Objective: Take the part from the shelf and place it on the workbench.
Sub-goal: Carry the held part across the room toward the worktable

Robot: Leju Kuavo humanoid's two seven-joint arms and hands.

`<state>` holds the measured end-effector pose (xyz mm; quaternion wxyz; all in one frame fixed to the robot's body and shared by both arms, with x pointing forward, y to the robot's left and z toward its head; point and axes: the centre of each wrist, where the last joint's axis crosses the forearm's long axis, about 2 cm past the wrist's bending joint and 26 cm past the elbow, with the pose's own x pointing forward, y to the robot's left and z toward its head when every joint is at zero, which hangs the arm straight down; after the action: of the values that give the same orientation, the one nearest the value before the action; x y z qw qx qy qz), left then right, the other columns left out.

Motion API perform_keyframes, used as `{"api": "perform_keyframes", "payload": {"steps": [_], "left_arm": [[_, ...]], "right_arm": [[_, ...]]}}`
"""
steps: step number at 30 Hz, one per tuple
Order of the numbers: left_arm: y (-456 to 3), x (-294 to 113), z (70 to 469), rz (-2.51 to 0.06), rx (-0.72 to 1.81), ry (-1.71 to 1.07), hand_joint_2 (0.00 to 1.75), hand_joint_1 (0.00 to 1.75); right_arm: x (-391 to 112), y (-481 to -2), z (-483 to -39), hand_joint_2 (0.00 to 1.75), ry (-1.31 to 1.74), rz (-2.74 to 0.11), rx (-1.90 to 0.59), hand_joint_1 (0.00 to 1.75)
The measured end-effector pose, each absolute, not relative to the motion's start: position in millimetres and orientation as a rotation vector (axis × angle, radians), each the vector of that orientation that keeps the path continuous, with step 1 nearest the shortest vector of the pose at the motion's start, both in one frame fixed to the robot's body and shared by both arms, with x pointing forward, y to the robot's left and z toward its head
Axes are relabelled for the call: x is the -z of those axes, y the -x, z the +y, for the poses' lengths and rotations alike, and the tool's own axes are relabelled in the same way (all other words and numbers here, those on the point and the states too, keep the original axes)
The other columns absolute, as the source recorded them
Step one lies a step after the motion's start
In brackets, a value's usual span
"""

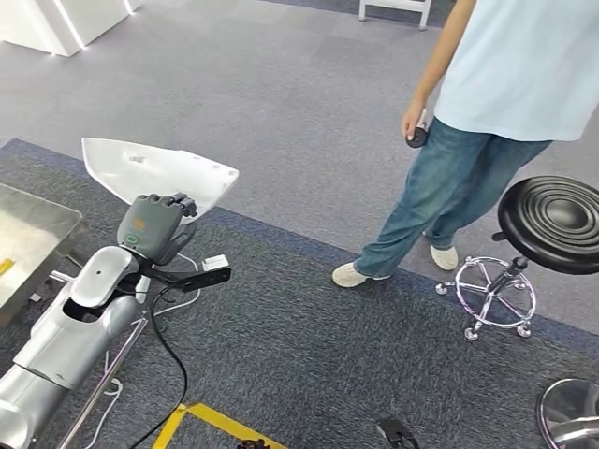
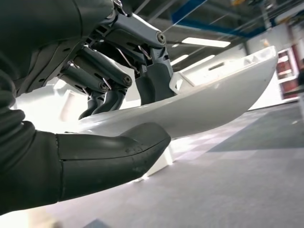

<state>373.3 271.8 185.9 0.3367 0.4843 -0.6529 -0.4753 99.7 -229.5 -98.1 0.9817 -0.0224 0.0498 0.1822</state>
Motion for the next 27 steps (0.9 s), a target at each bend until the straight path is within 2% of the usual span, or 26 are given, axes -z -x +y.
{"api": "perform_keyframes", "payload": {"steps": [27], "left_arm": [[-369.9, -182.5, 273.7, -1.701, 1.238, -1.262, 1.75, 1.75]], "right_arm": [[96.9, -101.2, -223.1, 0.00, 0.042, 0.100, -0.369, 0.00]]}}
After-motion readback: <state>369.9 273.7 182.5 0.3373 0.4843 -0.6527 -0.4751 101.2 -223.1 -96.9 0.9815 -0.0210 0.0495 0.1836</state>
